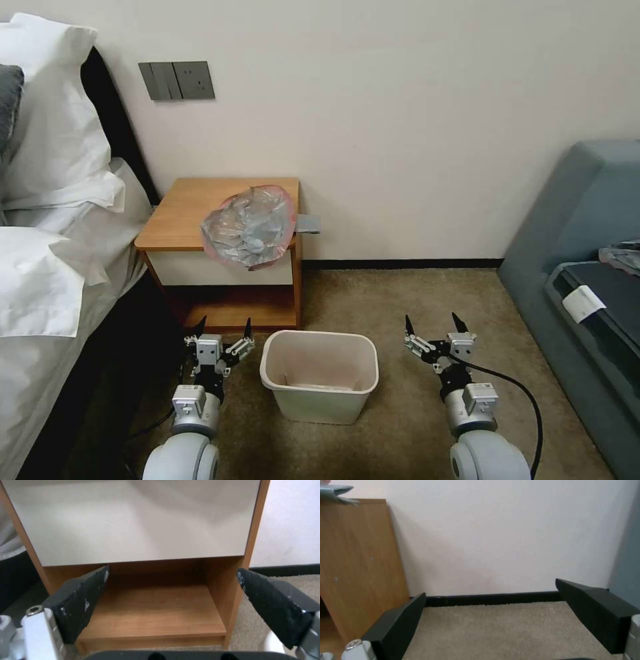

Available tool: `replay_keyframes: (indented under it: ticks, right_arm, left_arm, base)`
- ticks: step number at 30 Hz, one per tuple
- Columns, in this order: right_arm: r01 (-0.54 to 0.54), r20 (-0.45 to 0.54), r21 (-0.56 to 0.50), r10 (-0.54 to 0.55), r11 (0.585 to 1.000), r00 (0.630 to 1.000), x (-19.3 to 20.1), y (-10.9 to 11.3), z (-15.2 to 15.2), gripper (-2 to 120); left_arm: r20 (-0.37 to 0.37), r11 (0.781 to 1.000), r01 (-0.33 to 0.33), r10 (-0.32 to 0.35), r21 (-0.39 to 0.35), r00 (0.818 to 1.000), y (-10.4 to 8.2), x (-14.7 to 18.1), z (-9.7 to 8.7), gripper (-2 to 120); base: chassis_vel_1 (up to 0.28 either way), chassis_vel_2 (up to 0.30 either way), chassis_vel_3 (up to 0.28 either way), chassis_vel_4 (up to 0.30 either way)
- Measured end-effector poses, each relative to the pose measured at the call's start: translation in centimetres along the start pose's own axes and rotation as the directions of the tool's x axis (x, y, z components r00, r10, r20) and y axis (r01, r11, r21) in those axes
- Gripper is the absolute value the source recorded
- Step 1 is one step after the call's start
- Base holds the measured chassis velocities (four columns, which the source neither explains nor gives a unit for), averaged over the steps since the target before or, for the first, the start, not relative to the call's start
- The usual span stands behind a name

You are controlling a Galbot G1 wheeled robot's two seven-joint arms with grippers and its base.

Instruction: Pick up the garbage bag from the table and place it over the trash can.

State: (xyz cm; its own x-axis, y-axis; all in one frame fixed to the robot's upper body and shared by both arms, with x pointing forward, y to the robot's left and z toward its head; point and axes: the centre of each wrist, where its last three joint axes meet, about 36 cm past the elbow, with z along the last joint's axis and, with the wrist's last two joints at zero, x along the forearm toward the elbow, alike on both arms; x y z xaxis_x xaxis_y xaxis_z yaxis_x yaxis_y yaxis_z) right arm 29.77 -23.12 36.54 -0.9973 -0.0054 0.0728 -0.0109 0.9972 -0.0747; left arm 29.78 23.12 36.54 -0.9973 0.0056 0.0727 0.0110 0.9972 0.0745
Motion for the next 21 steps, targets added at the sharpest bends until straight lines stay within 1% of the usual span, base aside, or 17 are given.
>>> replay_keyframes:
  ticks: [21]
  right_arm:
    - [0.000, 0.000, 0.000, 0.000, 1.000, 1.000, 0.00, 0.00, 0.00, 100]
  left_arm:
    - [0.000, 1.000, 0.000, 0.000, 0.000, 1.000, 0.00, 0.00, 0.00, 100]
  base:
    - [0.000, 0.000, 0.000, 0.000]
